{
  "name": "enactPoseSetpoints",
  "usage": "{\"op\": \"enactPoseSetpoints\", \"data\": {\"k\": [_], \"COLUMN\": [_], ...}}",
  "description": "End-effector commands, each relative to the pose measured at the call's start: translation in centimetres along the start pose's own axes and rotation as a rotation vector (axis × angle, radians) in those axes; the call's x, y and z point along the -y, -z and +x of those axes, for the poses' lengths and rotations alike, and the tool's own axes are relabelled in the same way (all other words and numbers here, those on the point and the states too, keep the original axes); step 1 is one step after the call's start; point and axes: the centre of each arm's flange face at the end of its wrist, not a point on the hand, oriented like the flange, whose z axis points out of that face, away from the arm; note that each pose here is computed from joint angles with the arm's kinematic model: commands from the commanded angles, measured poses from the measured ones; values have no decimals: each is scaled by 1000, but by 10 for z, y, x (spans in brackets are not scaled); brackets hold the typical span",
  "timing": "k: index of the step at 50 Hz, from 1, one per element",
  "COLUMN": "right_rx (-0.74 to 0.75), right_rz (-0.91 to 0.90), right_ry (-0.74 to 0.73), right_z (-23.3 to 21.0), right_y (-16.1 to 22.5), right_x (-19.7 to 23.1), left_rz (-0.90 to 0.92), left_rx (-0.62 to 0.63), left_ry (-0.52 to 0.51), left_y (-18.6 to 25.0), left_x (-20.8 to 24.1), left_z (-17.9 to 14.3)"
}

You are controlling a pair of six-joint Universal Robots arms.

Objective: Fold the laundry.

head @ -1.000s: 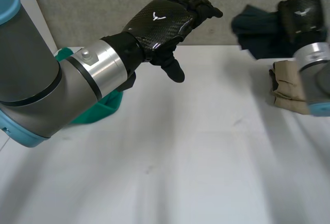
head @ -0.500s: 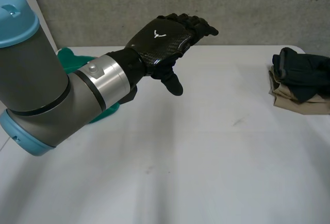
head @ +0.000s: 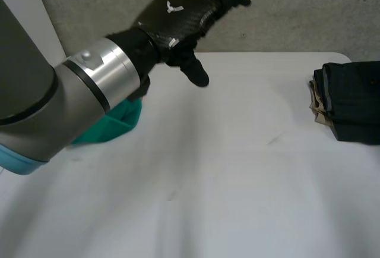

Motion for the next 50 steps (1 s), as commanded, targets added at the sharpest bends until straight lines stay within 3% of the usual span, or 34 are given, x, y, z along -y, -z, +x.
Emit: {"op": "enactPoseSetpoints", "data": {"k": [1, 8, 13, 18, 21, 26, 32, 39, 45, 50], "right_rx": [161, 438, 544, 588, 608, 632, 634, 613, 572, 538], "right_rz": [205, 252, 177, 110, 77, 43, -19, -65, -59, -37], "right_ry": [-32, -81, -84, -59, -45, -43, -41, -41, -39, -41], "right_z": [-120, -209, -236, -244, -247, -250, -246, -238, -227, -218], "right_y": [38, 113, 146, 163, 171, 182, 187, 186, 179, 174], "right_x": [81, 103, 83, 62, 52, 43, 25, 12, 14, 22], "left_rz": [16, -90, -325, -532, -600, -603, -576, -483, -199, 11], "left_rx": [262, 587, 685, 658, 557, 445, 438, 472, 576, 529], "left_ry": [-41, -169, -328, -422, -434, -396, -379, -451, -455, -366], "left_y": [4, 30, 47, 58, 61, 66, 60, 41, 15, -4], "left_x": [12, -11, -81, -159, -209, -254, -281, -271, -153, -85], "left_z": [-46, -141, -206, -242, -250, -257, -264, -262, -240, -195]}}
